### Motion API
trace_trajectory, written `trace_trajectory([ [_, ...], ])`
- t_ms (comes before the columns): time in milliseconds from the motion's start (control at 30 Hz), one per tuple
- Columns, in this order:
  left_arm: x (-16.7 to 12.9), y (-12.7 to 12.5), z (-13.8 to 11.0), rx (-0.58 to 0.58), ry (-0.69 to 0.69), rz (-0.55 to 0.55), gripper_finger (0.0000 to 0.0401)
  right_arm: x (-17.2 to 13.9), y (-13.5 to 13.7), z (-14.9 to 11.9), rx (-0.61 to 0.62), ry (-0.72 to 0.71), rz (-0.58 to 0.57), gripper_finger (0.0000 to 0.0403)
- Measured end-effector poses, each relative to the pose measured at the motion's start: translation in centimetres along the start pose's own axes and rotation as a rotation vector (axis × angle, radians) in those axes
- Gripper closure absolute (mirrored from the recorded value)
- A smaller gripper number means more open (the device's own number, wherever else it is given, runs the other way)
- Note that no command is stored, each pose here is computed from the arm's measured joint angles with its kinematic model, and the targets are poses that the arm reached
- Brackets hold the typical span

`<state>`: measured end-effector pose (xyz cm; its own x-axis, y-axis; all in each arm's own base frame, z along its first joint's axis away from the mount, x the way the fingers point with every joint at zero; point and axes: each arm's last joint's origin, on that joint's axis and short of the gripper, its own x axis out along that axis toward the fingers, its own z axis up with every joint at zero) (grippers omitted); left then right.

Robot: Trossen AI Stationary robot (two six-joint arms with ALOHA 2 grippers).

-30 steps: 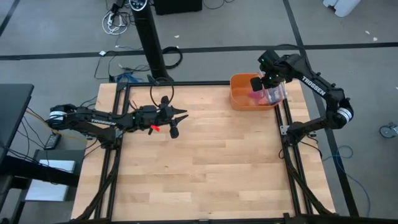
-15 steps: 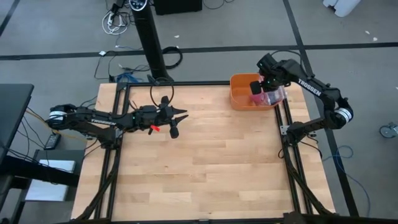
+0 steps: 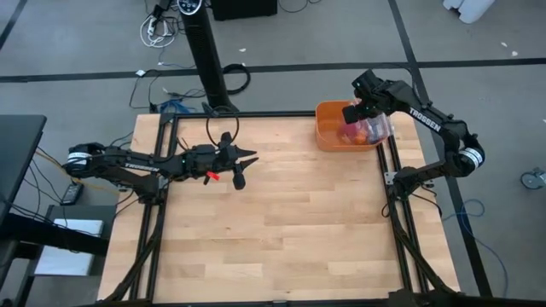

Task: Roll bandage
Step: Put the packed pink bandage into the orange bin, then move the orange bin to the top center of the table

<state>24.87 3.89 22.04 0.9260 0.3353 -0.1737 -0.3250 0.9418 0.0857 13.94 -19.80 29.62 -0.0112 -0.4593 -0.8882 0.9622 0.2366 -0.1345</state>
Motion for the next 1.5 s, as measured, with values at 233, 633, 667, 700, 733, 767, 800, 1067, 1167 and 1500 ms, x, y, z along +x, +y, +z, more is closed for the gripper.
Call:
trace_trajectory([
  [233, 0.0, 0.0, -0.1, 0.008, 0.015, -0.001, 0.0297, -1.7, 0.7, 0.8, -0.02, -0.062, 0.035, 0.0227],
  [633, -2.0, 0.2, 1.3, 0.052, -0.012, -0.084, 0.0337, 0.2, 6.6, -2.1, -0.263, -0.131, 0.29, 0.039],
  [667, -2.2, 0.3, 1.5, 0.05, -0.022, -0.095, 0.0344, 0.6, 6.7, -2.3, -0.255, -0.121, 0.314, 0.0388],
  [700, -2.4, 0.3, 1.7, 0.05, -0.024, -0.096, 0.0351, 0.9, 6.9, -2.4, -0.249, -0.12, 0.344, 0.0387],
  [733, -2.7, 0.4, 1.7, 0.054, -0.013, -0.096, 0.0358, 1.3, 7.0, -2.6, -0.243, -0.118, 0.371, 0.0389],
  [767, -2.8, 0.4, 1.6, 0.058, -0.002, -0.096, 0.0364, 1.6, 7.1, -2.8, -0.239, -0.111, 0.389, 0.0393],
  [800, -2.9, 0.4, 1.7, 0.058, -0.003, -0.096, 0.0371, 2.1, 7.2, -3.1, -0.241, -0.101, 0.401, 0.0397],
  [1067, -2.9, 0.4, 1.1, 0.063, 0.058, -0.096, 0.0392, 5.2, 10.9, -4.5, -0.318, -0.008, 0.466, 0.04],
  [1167, -3.2, 0.5, 1.3, 0.057, 0.052, -0.096, 0.0393, 5.3, 13.2, -4.6, -0.337, -0.067, 0.576, 0.04],
  [1500, -3.5, 0.6, 1.3, 0.064, 0.062, -0.085, 0.0394, 6.5, 20.7, -1.8, -0.365, -0.167, 0.783, 0.0402],
])
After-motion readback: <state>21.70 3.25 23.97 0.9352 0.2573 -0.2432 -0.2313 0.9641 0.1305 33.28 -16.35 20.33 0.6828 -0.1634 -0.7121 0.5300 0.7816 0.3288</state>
